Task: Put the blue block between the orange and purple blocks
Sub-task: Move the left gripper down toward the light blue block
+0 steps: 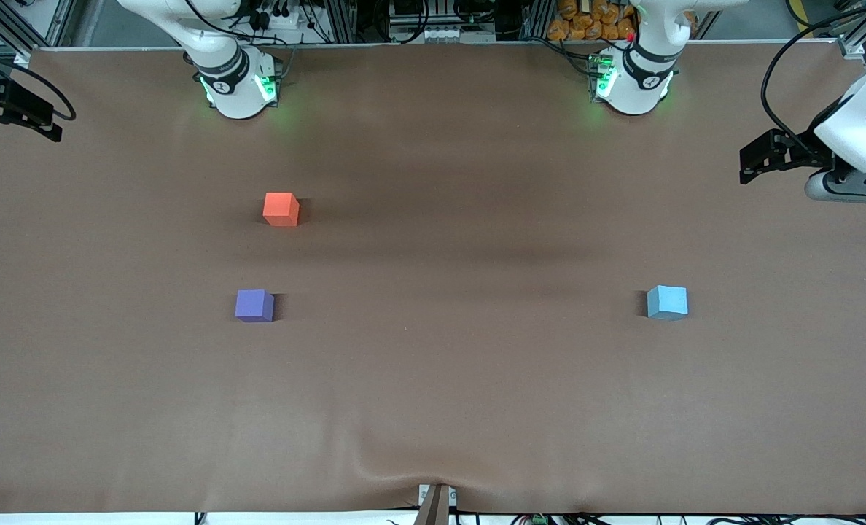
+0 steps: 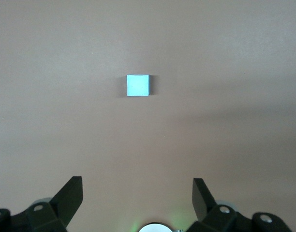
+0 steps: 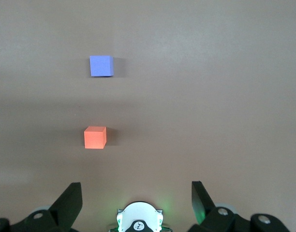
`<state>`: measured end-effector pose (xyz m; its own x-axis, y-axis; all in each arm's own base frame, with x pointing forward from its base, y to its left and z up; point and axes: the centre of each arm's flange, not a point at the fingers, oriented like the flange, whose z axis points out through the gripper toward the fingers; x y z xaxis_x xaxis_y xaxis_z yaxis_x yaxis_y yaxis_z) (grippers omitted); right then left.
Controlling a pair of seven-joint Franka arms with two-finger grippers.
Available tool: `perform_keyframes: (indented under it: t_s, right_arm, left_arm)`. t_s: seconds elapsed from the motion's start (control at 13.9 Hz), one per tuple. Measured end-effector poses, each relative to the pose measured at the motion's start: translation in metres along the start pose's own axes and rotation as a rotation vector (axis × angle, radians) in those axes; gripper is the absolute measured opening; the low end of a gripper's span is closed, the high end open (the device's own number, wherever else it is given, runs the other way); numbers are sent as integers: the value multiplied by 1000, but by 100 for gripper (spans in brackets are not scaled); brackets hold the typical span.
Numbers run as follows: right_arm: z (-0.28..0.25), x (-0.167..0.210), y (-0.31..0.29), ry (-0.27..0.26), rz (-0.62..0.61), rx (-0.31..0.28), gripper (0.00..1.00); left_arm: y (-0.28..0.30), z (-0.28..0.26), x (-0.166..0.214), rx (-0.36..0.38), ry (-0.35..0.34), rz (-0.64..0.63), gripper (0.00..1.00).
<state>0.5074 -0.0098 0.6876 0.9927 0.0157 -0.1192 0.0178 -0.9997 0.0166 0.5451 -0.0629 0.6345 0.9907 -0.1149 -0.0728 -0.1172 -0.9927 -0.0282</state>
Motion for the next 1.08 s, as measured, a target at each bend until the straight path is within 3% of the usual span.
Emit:
perform_keyframes:
  t_s: [0.58,0.72,1.08]
  right_arm:
    - [0,0,5,0,15,1,100]
    - [0,0,5,0,16,1,100]
    - [0,0,6,-1,19,1,100]
  left_arm:
    - [-1,16,9,-2,-31,0,100]
    - [-9,41,25,-3,-60,-12,100]
    - [-32,108,81,-16,-25,-40,100]
